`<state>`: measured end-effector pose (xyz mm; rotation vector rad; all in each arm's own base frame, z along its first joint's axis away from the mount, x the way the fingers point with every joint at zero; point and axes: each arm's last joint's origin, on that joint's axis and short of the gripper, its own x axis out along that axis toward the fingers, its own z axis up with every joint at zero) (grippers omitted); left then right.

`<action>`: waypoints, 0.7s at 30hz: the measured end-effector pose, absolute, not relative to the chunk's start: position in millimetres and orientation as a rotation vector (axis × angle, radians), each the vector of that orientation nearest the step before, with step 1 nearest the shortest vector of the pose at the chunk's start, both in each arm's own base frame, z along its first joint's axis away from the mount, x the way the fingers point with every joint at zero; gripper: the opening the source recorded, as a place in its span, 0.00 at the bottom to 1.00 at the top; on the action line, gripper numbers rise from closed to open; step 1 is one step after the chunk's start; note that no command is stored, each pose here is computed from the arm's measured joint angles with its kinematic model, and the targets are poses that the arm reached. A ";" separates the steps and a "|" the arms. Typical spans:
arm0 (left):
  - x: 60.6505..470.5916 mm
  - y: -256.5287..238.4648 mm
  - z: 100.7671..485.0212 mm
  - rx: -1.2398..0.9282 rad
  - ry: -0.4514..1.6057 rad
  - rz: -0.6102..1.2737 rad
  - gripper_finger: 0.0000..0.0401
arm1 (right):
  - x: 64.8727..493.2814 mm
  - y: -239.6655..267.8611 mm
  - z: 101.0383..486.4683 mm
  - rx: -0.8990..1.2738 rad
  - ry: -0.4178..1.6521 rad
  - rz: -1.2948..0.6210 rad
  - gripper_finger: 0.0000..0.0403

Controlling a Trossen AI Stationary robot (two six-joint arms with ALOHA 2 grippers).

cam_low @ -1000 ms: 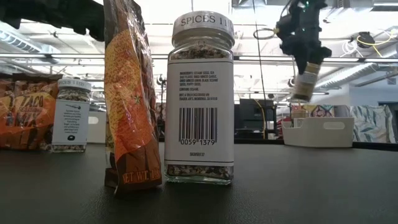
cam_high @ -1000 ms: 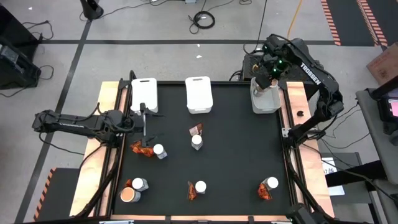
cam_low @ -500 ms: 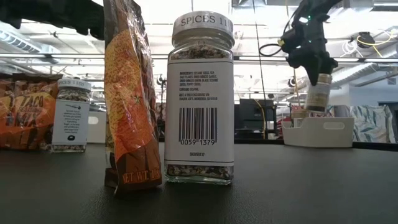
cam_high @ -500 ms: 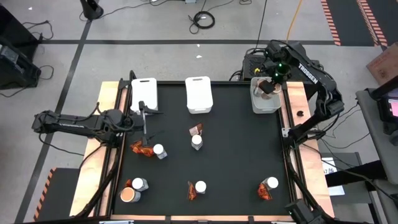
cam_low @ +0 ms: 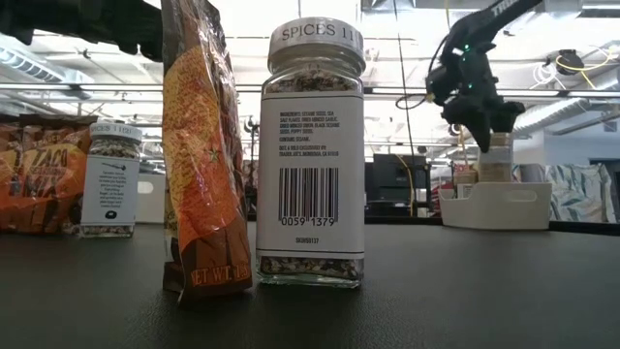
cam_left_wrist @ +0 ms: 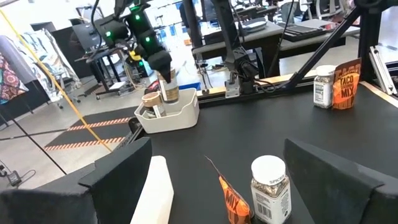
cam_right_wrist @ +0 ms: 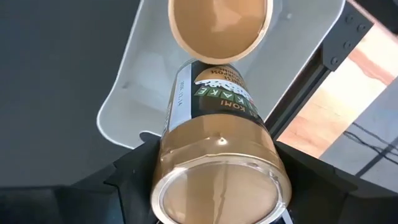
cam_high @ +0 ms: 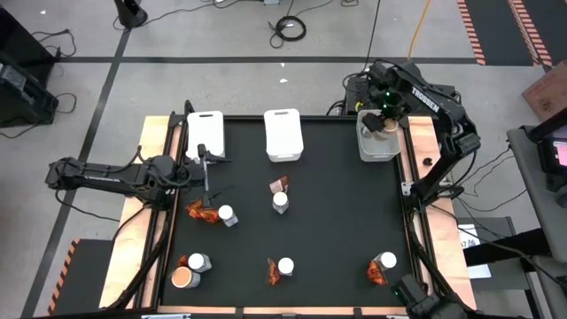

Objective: Sort spices by type
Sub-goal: Put the gold seasoning bottle into the gray bin

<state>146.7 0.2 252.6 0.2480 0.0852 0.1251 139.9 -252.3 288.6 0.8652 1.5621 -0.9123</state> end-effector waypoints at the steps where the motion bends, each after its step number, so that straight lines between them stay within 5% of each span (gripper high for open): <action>1: 146.7 0.2 252.6 0.248 0.086 0.125 0.92 | 140.3 -254.6 285.6 0.871 1.571 -0.912 0.69; 21: 146.6 0.2 252.0 0.249 0.091 0.124 0.92 | 148.7 -291.1 238.7 0.851 1.628 -0.890 0.69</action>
